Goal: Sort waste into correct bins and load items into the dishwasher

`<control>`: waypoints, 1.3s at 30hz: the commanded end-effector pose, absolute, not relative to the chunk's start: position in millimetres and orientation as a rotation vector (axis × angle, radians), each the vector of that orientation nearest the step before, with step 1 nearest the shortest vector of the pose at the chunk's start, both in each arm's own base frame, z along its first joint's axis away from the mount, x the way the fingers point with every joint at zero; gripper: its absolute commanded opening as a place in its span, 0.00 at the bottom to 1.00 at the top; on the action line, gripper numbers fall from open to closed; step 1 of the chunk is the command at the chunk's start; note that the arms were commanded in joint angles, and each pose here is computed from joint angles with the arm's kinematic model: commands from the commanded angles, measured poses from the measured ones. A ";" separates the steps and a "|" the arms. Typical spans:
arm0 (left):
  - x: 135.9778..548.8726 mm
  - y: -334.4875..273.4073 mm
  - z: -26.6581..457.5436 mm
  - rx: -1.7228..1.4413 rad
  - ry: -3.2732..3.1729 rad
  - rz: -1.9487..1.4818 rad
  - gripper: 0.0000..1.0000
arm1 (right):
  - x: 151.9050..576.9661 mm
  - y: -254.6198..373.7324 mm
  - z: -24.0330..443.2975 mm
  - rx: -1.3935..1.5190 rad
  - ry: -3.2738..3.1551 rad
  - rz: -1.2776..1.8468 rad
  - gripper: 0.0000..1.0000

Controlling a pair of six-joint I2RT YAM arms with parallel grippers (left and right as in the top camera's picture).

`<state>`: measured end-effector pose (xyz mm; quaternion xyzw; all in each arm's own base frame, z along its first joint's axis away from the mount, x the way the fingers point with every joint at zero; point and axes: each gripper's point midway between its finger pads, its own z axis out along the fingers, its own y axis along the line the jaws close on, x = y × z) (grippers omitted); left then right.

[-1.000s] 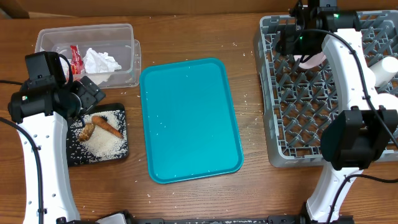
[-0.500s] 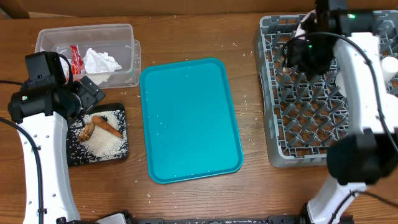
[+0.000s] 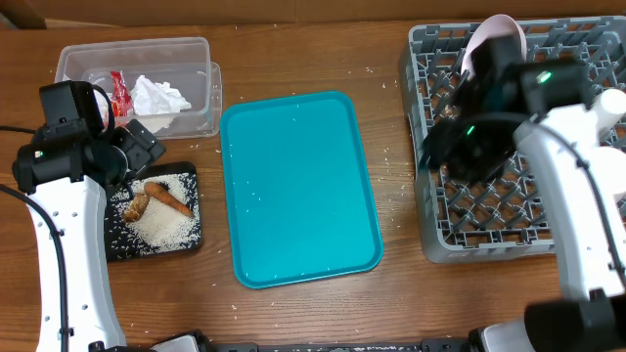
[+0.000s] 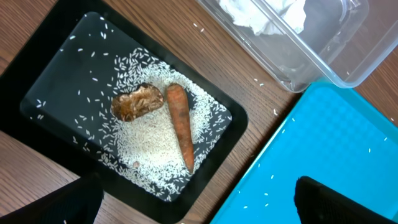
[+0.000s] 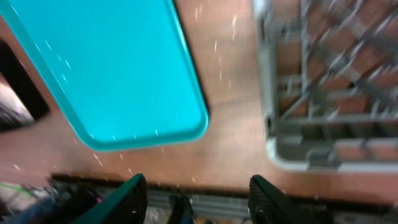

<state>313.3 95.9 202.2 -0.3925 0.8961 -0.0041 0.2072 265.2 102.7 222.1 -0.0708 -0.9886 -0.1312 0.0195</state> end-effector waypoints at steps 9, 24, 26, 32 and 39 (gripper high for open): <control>314.6 99.7 203.4 -1.101 2.485 0.005 1.00 | 214.4 134.7 229.0 -0.097 -3.103 -0.340 1.00; 314.6 99.7 203.4 -1.101 2.485 0.005 1.00 | 223.7 135.4 229.1 -0.077 -3.148 -0.336 1.00; 314.6 99.7 203.4 -1.101 2.485 0.005 1.00 | 229.6 134.7 229.2 -0.075 -3.176 -0.327 1.00; 314.6 99.7 203.4 -1.101 2.485 0.005 1.00 | 261.4 145.1 235.3 0.172 -3.319 -0.391 1.00; 314.6 99.7 203.4 -1.101 2.485 0.005 1.00 | 291.8 158.6 274.2 0.442 -3.537 -0.548 1.00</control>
